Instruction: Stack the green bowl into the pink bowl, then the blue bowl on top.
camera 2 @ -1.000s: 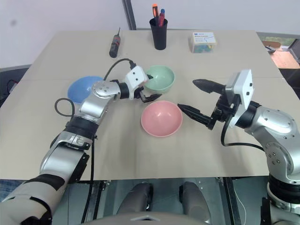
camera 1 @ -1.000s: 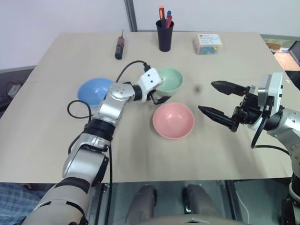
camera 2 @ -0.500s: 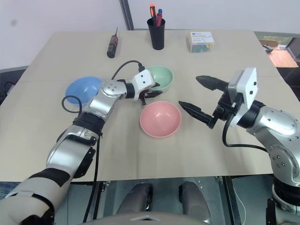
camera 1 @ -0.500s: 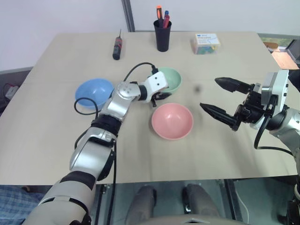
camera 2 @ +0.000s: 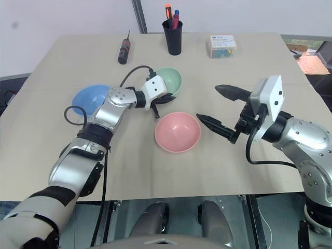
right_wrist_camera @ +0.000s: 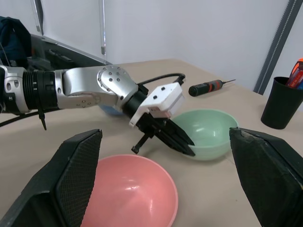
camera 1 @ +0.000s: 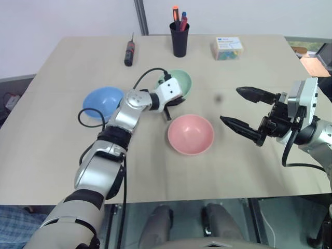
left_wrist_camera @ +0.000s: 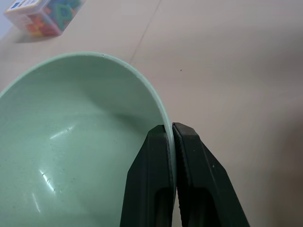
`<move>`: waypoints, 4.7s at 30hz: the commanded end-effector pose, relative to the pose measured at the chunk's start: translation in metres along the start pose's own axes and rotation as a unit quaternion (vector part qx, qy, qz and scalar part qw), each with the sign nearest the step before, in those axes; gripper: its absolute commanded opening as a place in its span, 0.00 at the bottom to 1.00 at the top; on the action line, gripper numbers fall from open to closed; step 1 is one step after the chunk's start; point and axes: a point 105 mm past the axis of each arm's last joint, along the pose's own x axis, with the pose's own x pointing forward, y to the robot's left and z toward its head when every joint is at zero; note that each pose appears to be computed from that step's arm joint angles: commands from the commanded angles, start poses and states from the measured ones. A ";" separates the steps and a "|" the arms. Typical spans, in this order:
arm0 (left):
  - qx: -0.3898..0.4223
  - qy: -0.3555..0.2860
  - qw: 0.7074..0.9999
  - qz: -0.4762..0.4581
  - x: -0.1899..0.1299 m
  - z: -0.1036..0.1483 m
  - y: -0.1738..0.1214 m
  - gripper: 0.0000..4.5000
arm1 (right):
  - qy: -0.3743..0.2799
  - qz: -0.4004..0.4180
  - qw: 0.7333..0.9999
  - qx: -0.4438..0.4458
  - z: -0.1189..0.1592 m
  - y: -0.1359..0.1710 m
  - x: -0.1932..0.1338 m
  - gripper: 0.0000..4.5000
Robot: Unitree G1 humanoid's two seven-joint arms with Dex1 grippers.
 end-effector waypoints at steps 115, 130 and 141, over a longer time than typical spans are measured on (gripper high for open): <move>0.011 0.260 0.954 0.147 -0.176 -0.053 0.020 0.00 | -0.025 0.127 0.992 0.005 0.009 0.010 -0.010 1.00; 0.218 0.025 0.964 -0.152 -0.137 0.063 -0.011 0.00 | -0.034 0.134 0.990 0.006 0.006 0.008 -0.004 1.00; 0.312 -0.034 0.880 -0.357 -0.132 0.088 -0.056 0.00 | -0.029 0.129 0.991 0.001 0.004 0.008 -0.006 1.00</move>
